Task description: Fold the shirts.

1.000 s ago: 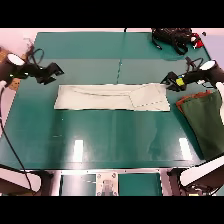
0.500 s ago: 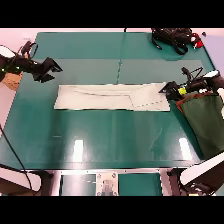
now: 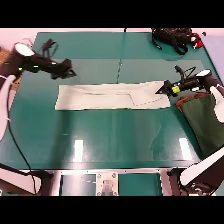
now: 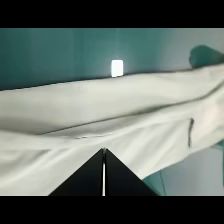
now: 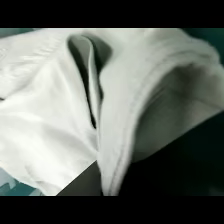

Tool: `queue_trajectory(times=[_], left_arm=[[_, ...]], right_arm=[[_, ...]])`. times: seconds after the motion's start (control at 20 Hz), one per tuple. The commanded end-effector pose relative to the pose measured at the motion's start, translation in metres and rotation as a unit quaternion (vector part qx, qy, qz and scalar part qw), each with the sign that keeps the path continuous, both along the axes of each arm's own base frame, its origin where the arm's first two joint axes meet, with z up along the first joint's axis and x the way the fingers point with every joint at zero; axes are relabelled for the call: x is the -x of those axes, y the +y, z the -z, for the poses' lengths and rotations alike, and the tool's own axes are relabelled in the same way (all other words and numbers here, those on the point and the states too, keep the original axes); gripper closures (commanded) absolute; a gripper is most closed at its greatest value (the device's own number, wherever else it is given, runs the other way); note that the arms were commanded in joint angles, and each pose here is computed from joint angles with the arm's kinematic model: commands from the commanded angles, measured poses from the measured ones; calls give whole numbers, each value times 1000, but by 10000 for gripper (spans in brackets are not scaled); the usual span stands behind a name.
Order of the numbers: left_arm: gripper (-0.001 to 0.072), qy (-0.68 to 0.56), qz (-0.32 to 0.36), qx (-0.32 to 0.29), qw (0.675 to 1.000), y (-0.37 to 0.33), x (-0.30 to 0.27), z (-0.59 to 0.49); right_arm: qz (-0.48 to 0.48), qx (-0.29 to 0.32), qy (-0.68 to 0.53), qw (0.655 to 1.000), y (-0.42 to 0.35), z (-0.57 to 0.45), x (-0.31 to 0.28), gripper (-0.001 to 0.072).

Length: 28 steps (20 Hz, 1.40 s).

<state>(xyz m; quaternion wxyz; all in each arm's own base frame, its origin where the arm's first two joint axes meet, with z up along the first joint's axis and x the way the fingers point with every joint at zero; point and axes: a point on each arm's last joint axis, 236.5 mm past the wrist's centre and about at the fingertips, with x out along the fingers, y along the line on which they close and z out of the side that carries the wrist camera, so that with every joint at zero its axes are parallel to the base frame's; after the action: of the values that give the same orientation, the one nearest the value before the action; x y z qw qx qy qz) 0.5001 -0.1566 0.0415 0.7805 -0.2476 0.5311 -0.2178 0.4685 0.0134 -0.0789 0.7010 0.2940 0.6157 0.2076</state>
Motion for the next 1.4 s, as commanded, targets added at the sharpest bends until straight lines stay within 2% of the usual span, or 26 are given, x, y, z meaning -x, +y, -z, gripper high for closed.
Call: queue_trajectory(times=[0.0,0.25,0.4,0.5,0.7,0.85,1.0,1.15,1.35], left_arm=[[684,-31,58,-4,998,-77,9,9],[684,-48,124,-4,991,-215,44,71],[684,-16,136,31,990,-274,77,103],[684,4,127,56,990,-293,87,112],[683,10,136,57,989,-292,90,113],[684,31,194,49,979,-257,85,97],[685,86,234,-40,968,-158,70,78],[684,113,212,-112,964,-52,46,44],[684,92,130,-107,981,36,17,6]], right_arm=[[-21,-11,-21,999,14,-48,2,695],[-54,8,-99,994,47,-160,27,695],[-74,21,-155,985,68,-209,42,695],[-77,23,-169,982,79,-226,50,695],[-79,31,-165,983,78,-222,51,694],[-78,31,-160,984,79,-219,50,694],[-71,7,-143,987,98,-224,53,694],[-85,-20,-158,983,153,-234,51,694],[-85,-53,-211,972,264,-238,38,694]])
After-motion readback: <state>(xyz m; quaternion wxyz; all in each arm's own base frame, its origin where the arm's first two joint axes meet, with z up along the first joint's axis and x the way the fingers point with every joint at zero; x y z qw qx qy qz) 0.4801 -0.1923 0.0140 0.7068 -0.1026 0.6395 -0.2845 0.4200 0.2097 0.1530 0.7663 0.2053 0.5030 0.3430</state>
